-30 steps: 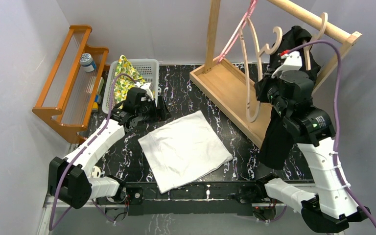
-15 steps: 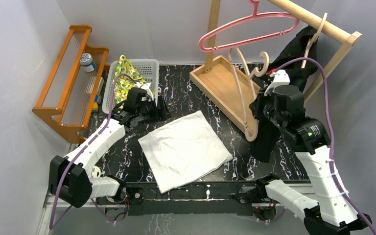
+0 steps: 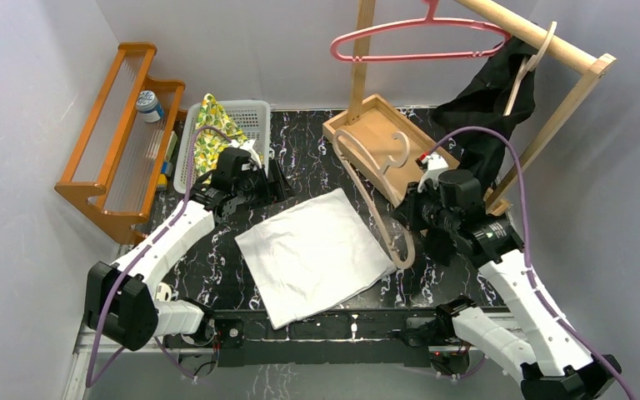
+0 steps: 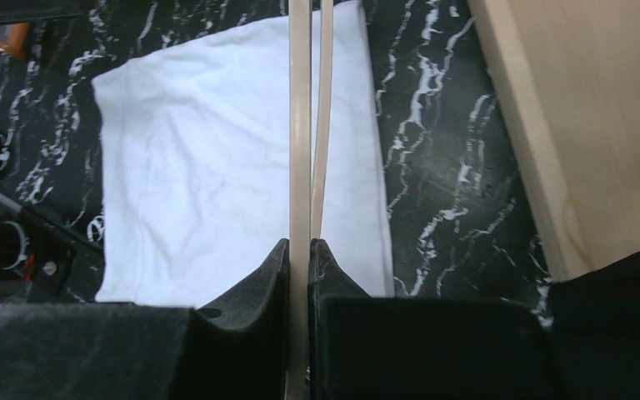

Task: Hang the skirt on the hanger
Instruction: Pick up the hanger from the clothesline.

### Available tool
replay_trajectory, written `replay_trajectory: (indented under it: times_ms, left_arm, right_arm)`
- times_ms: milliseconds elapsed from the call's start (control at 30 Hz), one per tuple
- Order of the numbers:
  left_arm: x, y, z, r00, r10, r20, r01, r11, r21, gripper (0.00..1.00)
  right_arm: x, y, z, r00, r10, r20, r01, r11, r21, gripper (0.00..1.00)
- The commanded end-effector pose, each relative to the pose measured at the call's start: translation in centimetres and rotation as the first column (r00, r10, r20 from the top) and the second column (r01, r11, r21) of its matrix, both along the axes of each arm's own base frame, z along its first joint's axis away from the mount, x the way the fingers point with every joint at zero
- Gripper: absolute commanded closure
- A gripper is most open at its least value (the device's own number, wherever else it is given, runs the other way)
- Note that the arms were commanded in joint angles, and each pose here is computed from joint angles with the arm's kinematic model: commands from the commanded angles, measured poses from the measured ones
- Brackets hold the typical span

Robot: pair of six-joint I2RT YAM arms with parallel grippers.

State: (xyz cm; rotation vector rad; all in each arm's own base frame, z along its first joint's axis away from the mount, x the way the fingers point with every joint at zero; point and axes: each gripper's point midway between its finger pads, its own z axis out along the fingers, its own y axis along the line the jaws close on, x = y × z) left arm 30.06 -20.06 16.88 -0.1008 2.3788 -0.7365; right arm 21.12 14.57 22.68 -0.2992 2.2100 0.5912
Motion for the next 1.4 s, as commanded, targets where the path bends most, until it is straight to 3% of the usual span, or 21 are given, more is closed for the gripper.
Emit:
replay_trajectory:
  times_ms: [0,333,533,733,867,967,1233,1367]
  left_arm:
    - [0.3,-1.3,1.2,1.0,-0.003,-0.008,0.003,0.995,-0.101,0.23]
    - [0.5,-2.0,4.1,0.999,0.025,0.02,-0.02,0.977,-0.213,0.23]
    - [-0.3,-1.7,4.1,0.999,0.048,-0.009,-0.049,0.967,-0.251,0.25]
    - [0.6,-0.2,8.4,0.971,0.236,0.03,-0.206,0.898,-0.39,0.23]
    - [2.1,2.1,10.2,0.941,0.336,0.048,-0.303,0.895,-0.329,0.19]
    - [3.2,3.9,9.0,0.925,0.379,-0.034,-0.376,0.896,-0.237,0.18]
    - [4.6,1.9,6.9,0.961,0.235,-0.146,-0.263,0.939,-0.223,0.19]
    - [4.5,2.8,4.8,0.933,0.278,-0.23,-0.316,0.937,-0.149,0.21]
  right_arm:
    - [0.9,4.3,2.8,0.989,0.095,0.109,-0.112,0.981,0.161,1.0]
    - [0.5,13.5,0.8,0.971,0.179,0.158,-0.199,0.973,0.116,1.0]
    - [0.3,16.3,0.9,0.959,0.237,0.154,-0.266,0.941,0.21,1.0]
    - [-0.3,17.3,-0.7,0.939,0.316,0.138,-0.338,0.923,0.184,1.0]
    - [-0.8,17.6,-1.0,0.907,0.389,0.163,-0.412,0.9,0.142,1.0]
    - [-0.7,17.2,-1.4,0.891,0.415,0.183,-0.434,0.897,0.078,1.0]
    - [0.1,16.2,-0.6,0.871,0.422,0.253,-0.431,0.902,-0.021,1.0]
    - [-0.1,16.2,-0.4,0.853,0.444,0.276,-0.452,0.891,-0.037,1.0]
